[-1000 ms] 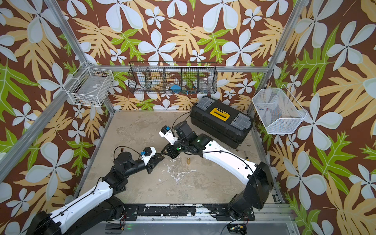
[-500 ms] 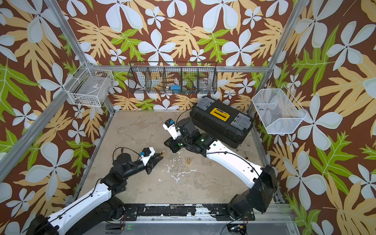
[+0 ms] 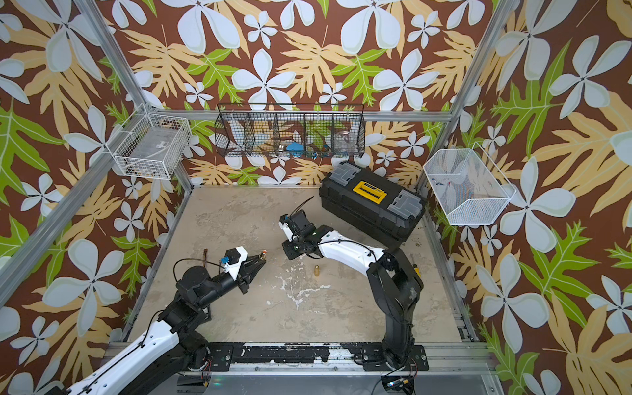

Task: Open the lipstick cap
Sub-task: Place the cover at the center of the board.

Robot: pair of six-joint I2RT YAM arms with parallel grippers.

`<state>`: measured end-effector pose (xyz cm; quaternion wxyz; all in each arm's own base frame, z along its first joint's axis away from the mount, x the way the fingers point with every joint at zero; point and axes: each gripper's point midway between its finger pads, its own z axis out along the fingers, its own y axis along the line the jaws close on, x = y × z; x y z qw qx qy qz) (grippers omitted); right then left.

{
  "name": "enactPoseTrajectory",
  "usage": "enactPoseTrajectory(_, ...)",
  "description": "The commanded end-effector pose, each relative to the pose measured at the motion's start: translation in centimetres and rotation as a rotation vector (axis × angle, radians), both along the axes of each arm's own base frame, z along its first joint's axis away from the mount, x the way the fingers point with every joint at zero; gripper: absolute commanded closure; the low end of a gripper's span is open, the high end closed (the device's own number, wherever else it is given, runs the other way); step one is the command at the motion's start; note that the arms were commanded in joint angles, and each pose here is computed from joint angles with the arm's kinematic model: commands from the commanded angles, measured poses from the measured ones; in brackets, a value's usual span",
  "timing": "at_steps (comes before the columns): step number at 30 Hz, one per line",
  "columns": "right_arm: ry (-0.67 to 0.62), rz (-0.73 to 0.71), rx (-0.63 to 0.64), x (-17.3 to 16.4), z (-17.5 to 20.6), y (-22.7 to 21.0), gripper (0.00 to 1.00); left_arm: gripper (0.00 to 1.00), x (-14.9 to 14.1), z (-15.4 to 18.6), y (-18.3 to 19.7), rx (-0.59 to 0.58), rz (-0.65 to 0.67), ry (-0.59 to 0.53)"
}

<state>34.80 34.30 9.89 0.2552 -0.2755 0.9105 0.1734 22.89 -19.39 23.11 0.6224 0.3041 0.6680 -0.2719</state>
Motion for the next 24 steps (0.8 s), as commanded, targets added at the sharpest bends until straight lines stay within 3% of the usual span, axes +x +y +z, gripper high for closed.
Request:
enactPoseTrajectory(1, -0.026, -0.038, 0.011, 1.3, -0.7, 0.6, 0.83, 0.91, -0.1, 0.7, 0.2, -0.011, 0.006, -0.007)
enactPoseTrajectory(14, -0.002, -0.063, -0.05, 3.0, -5.7, 1.3, 0.83, 0.91, -0.3, 0.7, 0.9, -0.017, 0.037, -0.035)
enactPoseTrajectory(24, 0.006, -0.048, -0.093, 3.1, -7.0, 1.5, 0.8, 0.91, -0.4, 0.7, 1.0, -0.011, 0.042, -0.046)
